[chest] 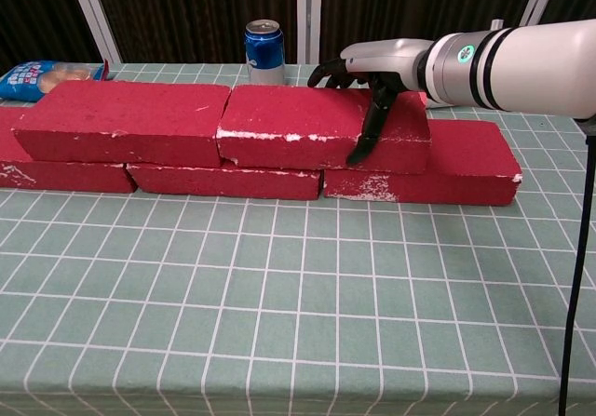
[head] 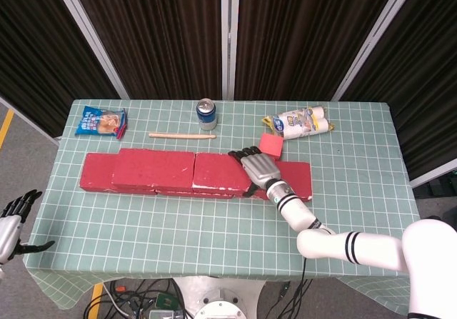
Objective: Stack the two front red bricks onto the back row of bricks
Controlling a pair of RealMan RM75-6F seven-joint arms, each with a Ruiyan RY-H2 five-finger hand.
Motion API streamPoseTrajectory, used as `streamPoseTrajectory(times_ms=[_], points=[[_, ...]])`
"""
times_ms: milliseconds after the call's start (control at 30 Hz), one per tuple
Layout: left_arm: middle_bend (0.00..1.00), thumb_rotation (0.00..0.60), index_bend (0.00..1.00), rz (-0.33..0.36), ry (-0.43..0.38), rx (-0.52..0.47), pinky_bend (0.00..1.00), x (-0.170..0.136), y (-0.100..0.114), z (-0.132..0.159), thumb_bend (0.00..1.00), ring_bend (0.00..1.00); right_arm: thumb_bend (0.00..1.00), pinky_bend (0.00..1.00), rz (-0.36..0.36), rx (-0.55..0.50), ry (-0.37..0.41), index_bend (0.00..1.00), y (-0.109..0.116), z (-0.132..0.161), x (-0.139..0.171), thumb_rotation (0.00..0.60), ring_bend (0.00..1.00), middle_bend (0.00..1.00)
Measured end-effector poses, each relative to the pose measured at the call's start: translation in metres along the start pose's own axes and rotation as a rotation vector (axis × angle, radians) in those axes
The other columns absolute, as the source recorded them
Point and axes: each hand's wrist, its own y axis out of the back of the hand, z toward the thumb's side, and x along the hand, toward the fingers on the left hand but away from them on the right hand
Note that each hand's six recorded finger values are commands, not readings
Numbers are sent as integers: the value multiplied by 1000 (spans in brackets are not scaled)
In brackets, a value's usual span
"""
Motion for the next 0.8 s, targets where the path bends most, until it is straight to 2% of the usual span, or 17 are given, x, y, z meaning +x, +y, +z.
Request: streamPoseTrajectory(times_ms=[800], points=[[0,600,14,-10,8,0,0,-1,-2,-4,0,0,43,0,0,-8,7,118,-3,5,-3,600,70,290]])
